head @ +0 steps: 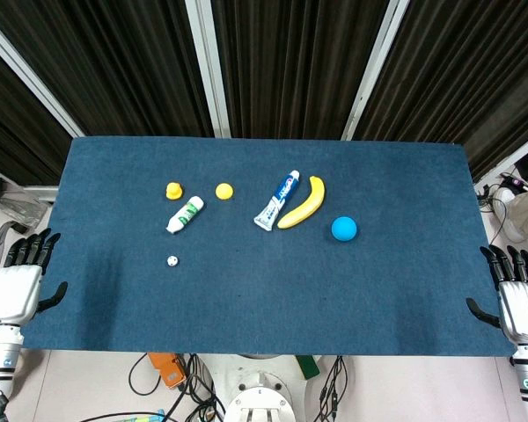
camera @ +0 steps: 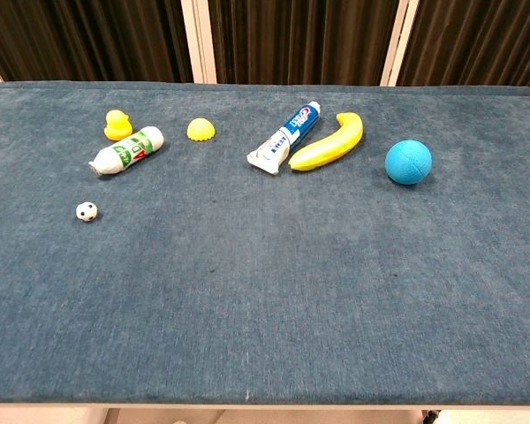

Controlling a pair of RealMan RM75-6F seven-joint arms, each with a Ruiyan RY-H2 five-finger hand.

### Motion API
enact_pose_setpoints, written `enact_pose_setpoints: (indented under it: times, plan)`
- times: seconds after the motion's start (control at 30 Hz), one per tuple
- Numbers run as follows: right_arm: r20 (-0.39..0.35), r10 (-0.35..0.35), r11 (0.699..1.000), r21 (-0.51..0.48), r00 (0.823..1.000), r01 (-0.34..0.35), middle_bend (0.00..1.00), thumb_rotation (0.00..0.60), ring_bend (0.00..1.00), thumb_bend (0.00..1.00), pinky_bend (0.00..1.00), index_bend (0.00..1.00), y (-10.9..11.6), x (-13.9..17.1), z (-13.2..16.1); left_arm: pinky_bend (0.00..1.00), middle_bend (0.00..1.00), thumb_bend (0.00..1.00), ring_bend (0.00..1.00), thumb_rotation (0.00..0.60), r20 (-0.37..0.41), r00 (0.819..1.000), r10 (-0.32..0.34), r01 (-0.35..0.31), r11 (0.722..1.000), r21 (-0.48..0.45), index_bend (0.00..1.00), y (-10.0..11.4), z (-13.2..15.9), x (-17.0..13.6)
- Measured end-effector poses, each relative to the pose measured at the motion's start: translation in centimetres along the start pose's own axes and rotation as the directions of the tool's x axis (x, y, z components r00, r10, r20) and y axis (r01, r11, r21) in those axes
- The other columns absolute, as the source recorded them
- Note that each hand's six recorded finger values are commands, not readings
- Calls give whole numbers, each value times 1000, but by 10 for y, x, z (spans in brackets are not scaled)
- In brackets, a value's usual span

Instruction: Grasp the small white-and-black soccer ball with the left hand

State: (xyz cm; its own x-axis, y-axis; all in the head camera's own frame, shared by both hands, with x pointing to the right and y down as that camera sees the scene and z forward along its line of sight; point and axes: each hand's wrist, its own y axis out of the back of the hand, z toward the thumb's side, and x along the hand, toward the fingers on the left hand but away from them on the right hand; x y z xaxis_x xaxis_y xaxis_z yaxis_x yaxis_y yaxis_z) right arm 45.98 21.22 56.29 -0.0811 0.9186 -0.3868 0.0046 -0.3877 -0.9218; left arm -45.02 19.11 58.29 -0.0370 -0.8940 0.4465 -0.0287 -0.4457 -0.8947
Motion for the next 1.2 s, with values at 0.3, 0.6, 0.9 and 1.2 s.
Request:
enact_pose_setpoints:
  times: [0.3,0.6,0.9,1.2]
  plan:
    - [0,1,1000,-1,1000,-1,156,600,71,349,0,153,0,0,0,57,0,295,0,600,3,1000,-1,1,1000,-2,0,0,1,0]
    - [-1,9,1000,-8,1000,-9,156,600,71,349,0,153,-2,2,2,58,0,295,0,600,60,997,-42,44,998,-35,0,-11,16,2]
    - [-5,19,1000,-2,1000,-19,156,600,71,349,0,153,-4,2,3,58,0,271,0,600,201,973,-111,150,970,-189,84,-28,43,13]
    - [-6,22,1000,-2,1000,-22,156,600,71,349,0,153,-4,2,3,58,0,262,0,600,312,938,-149,254,908,-333,134,-48,73,44]
